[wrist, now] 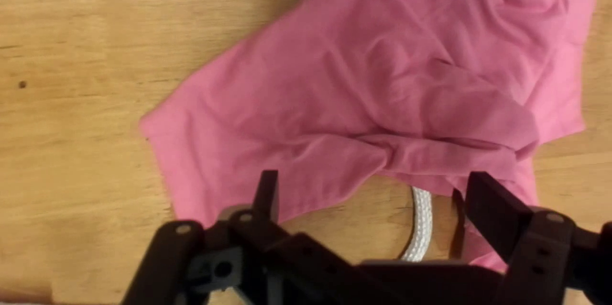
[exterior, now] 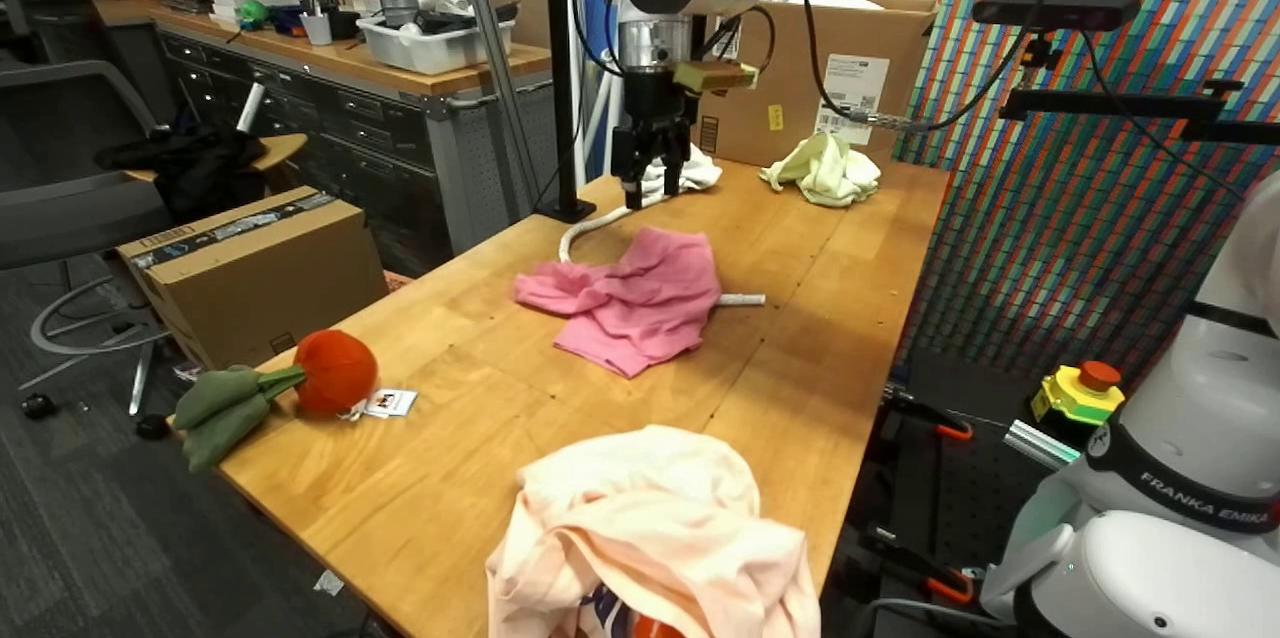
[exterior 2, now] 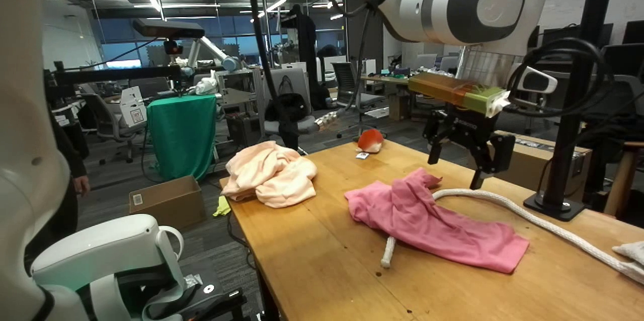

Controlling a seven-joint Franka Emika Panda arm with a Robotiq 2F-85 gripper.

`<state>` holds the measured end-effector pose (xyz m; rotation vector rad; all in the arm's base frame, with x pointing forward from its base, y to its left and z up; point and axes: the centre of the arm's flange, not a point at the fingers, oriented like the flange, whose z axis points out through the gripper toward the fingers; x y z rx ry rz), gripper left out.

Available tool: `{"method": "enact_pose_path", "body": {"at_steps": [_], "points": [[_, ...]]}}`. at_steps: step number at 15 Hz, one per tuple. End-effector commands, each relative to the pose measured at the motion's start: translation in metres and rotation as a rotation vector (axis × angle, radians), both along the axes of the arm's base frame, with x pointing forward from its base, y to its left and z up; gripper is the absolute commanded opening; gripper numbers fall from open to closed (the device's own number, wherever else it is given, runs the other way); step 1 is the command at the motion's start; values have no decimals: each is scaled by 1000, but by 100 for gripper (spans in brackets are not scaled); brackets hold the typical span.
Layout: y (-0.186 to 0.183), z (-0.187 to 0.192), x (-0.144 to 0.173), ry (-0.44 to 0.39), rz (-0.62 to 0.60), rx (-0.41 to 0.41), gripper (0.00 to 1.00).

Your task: Pick up the cloths and put them around the table.

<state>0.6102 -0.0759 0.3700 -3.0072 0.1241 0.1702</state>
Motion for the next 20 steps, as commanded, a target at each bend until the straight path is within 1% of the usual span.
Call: {"method": "enact_pose_path", "body": {"at_steps": [1, 4, 7, 12, 16, 20], "points": [[11, -5, -32, -58, -66, 77, 100], [14, -16, -44, -64, -100, 120, 100], [18, -28, -52, -59, -116, 124, 100], [23, -43, -58, -60, -110, 69, 100], [21, -51, -53, -115, -120, -29, 100], [20, -58, -53, -116, -129, -82, 100]]}}
